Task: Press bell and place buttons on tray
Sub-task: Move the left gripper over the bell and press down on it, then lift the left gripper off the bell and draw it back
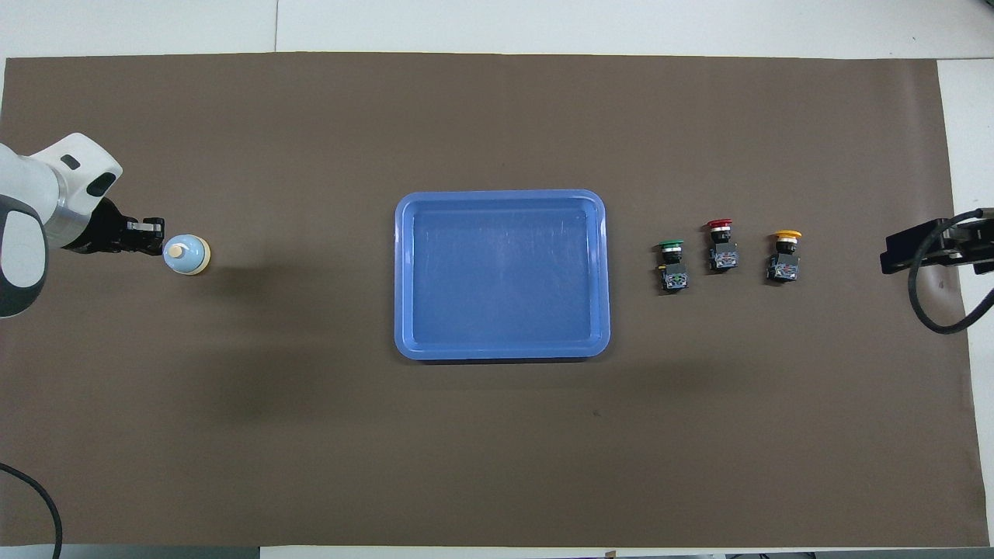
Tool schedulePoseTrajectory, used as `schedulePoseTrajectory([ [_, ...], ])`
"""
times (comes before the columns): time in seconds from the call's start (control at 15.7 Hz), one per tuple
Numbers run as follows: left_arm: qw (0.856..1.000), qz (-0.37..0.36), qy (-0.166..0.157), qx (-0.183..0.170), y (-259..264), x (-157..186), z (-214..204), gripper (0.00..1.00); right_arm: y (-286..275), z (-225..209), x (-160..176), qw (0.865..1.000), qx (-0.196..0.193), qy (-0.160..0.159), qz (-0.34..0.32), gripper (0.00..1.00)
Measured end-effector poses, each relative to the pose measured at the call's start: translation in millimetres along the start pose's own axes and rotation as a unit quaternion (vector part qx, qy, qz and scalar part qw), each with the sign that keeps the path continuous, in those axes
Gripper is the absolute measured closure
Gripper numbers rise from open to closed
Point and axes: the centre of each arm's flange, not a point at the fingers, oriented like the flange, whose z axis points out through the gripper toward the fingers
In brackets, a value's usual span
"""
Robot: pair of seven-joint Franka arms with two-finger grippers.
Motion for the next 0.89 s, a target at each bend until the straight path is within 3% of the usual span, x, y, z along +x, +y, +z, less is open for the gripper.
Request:
schedulePoseTrajectory([
  [0.57, 1.000, 0.001, 0.012, 0.000, -7.7, -6.9, 48.8, 0.99, 0.0, 0.0, 0.0, 1.000, 0.000, 0.000, 0.000, 0.00],
  [0.89, 1.000, 0.004, 0.015, 0.000, -7.3, -4.8, 50.2, 0.99, 0.0, 0.0, 0.0, 1.000, 0.000, 0.000, 0.000, 0.00],
])
